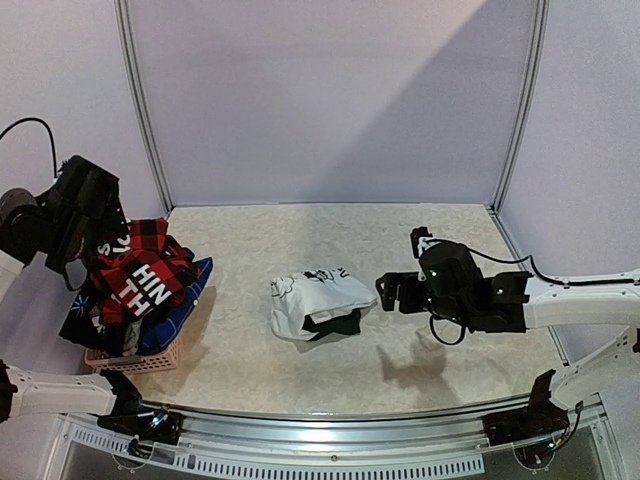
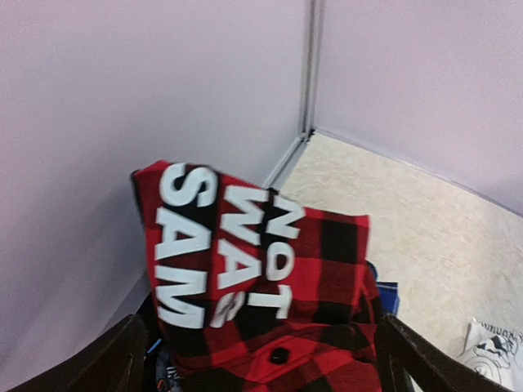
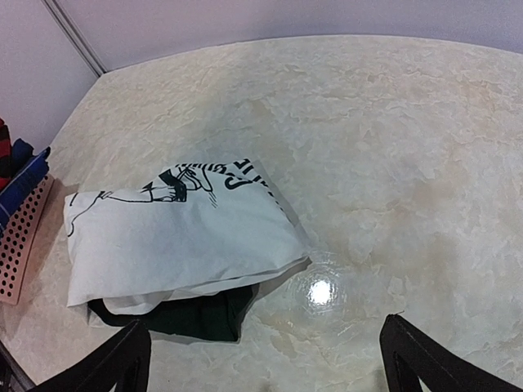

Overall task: Fold and stack the mixed laundry pile
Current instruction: Pick up the crumpled T-shirt from the center of the board.

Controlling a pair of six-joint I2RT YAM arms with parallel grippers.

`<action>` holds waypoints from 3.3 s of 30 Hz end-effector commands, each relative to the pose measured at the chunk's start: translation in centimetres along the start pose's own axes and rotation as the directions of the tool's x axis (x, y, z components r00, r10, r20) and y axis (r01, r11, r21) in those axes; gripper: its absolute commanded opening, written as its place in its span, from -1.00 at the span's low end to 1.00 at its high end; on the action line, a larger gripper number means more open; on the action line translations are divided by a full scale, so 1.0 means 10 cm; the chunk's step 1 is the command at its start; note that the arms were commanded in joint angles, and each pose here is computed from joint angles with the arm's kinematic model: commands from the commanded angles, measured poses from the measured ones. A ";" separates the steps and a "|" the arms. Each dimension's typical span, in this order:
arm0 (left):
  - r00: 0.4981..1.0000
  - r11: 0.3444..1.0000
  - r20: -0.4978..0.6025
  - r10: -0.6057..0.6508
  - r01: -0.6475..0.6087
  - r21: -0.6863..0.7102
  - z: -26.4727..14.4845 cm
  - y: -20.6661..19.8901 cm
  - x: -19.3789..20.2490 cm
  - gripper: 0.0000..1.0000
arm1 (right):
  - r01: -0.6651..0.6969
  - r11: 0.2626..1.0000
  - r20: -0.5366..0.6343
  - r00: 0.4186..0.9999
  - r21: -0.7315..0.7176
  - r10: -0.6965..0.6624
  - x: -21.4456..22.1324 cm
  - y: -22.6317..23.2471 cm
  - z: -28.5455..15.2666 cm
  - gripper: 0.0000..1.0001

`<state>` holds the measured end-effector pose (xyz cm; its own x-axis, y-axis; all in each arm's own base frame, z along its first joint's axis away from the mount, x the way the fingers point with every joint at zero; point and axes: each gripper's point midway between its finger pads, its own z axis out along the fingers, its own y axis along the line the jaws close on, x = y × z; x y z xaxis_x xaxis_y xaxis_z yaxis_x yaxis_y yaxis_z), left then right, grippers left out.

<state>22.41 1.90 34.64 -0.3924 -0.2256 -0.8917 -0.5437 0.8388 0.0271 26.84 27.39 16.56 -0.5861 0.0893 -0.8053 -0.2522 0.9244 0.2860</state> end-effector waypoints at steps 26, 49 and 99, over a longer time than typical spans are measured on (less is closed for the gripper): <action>0.729 0.463 -0.039 0.684 -0.392 0.795 -0.69 -3.10 2.75 0.64 | 0.100 0.968 -0.224 0.963 -0.232 -0.153 0.87 0.28 0.40 0.77; 0.716 0.540 0.048 0.697 -0.567 0.622 -0.48 -3.13 2.65 -1.00 | 0.125 0.943 -0.202 0.960 -0.309 -0.194 0.79 0.56 0.53 0.67; 0.717 0.532 0.023 0.696 -0.537 0.654 -0.47 -3.15 2.84 -1.00 | -0.072 0.907 -0.345 0.935 -0.415 -0.083 1.17 1.12 1.18 -0.28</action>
<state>25.45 -32.92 11.43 -0.6414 0.4321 -0.6340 0.4017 0.8932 0.2023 26.23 43.19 5.69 -0.7723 -0.1046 -0.6265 -0.5242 0.6620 0.5356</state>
